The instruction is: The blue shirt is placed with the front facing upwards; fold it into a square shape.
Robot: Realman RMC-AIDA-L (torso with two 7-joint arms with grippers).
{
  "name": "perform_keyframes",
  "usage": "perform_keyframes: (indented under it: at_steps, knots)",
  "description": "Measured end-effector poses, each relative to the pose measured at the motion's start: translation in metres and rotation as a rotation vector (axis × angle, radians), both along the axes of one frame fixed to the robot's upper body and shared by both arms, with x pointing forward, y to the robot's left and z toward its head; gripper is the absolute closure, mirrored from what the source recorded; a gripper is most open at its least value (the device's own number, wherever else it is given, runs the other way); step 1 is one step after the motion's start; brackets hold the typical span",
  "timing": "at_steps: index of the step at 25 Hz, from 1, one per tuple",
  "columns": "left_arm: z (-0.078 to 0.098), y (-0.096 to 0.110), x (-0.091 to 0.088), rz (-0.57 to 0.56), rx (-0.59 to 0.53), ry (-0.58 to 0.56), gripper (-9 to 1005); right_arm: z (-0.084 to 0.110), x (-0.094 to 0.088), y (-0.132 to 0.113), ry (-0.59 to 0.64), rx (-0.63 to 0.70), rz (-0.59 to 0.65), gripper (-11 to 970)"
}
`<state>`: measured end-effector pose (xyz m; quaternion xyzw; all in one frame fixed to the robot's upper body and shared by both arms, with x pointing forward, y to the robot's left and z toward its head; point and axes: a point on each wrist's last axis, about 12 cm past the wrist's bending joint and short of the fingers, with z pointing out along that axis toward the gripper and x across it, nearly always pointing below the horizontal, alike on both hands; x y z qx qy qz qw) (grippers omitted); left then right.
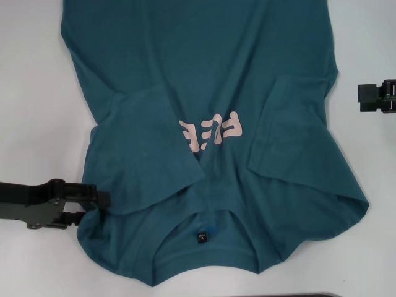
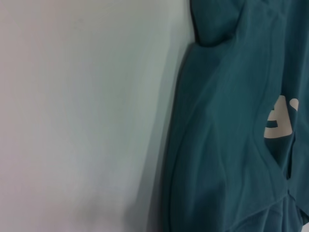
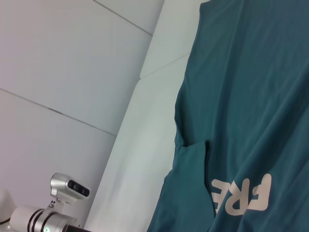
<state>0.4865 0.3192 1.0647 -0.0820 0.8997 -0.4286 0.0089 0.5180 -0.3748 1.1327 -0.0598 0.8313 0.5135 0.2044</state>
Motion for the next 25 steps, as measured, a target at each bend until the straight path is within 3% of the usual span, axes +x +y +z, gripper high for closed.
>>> perform_keyframes:
  at_steps: [12,25]
  knots:
    - [0.008,-0.007,0.009,-0.011,0.037,-0.021,310,0.003,-0.002,-0.003,-0.011,0.019,-0.006,194]
    - [0.012,-0.006,0.003,-0.028,-0.017,-0.014,833,0.003,-0.003,-0.004,-0.018,0.022,-0.006,193]
